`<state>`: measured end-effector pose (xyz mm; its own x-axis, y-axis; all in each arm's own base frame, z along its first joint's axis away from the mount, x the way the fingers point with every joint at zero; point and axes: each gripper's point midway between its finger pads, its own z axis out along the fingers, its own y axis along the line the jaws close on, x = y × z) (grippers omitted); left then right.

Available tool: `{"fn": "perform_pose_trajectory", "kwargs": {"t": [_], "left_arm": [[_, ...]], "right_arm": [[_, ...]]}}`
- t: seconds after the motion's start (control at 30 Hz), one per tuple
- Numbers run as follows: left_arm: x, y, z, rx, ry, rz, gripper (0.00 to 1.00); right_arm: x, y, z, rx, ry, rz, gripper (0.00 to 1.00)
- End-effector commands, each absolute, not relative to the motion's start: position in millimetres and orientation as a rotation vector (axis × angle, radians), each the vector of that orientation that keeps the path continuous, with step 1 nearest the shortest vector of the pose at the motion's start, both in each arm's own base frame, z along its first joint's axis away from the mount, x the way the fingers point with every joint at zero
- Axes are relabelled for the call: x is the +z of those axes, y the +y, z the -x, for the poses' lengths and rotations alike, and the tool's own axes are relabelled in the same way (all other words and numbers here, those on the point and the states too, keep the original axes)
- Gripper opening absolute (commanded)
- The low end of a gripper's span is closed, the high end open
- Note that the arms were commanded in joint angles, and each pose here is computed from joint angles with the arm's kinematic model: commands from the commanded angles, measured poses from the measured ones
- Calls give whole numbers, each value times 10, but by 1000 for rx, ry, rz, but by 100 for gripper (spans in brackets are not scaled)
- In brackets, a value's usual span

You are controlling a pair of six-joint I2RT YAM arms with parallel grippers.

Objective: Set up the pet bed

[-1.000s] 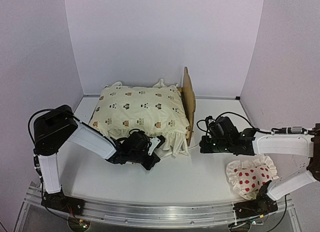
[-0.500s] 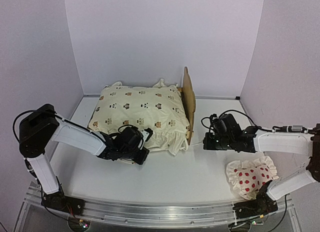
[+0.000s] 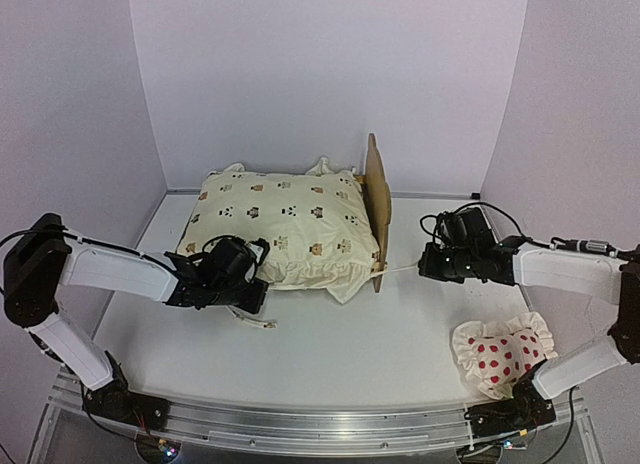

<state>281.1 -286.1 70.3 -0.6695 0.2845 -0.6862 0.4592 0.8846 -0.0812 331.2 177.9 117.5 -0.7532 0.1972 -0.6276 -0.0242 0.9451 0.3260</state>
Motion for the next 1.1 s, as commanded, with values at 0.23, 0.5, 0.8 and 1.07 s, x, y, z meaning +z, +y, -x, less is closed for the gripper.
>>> {"fn": "perform_pose_trajectory", "kwargs": {"t": [0.23, 0.5, 0.8, 1.07], "left_arm": [[556, -2128, -2858, -238, 2444, -282, 0], [429, -1918, -2915, -275, 2494, -171, 0], [411, -1798, -2985, -308, 2499, -115, 0], [485, -1864, -2971, -365, 2489, -121, 4]], "right_arm": [[1395, 1689, -3842, 548, 2372, -257, 0], [1379, 1435, -4030, 571, 2364, -393, 0], [1255, 1240, -4022, 543, 2374, -467, 0], [1192, 1246, -3821, 581, 2397, -467, 0]]}}
